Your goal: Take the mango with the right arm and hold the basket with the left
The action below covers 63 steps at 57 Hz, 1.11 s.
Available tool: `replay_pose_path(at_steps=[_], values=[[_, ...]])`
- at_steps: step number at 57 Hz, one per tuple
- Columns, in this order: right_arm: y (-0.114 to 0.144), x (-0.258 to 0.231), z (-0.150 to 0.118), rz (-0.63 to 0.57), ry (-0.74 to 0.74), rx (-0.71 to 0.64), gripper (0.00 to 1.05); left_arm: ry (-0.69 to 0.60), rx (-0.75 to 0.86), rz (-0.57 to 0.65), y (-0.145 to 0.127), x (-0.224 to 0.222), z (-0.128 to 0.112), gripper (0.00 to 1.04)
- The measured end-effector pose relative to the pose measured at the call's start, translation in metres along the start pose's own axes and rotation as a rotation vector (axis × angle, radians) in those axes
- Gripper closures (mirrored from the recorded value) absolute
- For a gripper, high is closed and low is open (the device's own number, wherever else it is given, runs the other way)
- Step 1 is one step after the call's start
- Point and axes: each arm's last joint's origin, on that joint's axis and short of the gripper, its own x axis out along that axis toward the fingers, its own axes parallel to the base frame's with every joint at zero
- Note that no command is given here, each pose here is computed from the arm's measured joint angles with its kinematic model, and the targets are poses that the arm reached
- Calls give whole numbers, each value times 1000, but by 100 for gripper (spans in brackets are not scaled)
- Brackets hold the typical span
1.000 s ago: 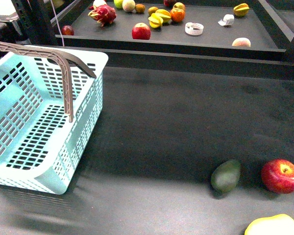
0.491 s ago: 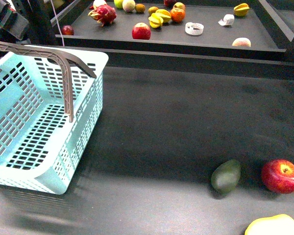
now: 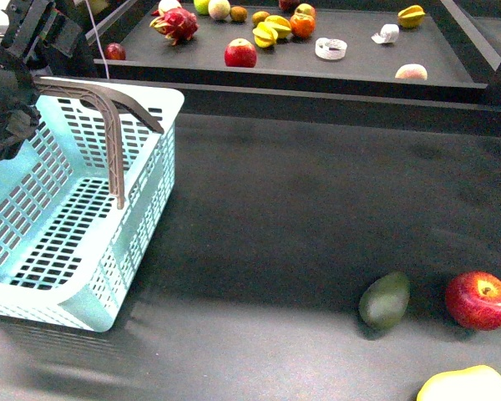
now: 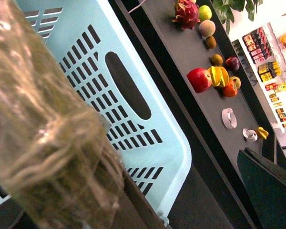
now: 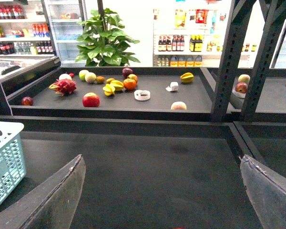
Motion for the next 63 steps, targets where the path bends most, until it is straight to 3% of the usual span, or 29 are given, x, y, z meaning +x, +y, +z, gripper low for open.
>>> replay_pose_path(at_steps=[4,20,34,45,63], values=[[0,0,0,0,0,0,8,9,1,0,-2,3,-2,7],[0,0,0,0,0,0,8,91,34,12,-9,12,-10,61],[0,0,0,0,0,0,8,164,5,-20,-11,5,-11,95],[0,0,0,0,0,0,8,197,97,-60,-6,-21,-11,97],[0,0,0,0,0,0,8,179,281,-287,-6,-101,1,97]])
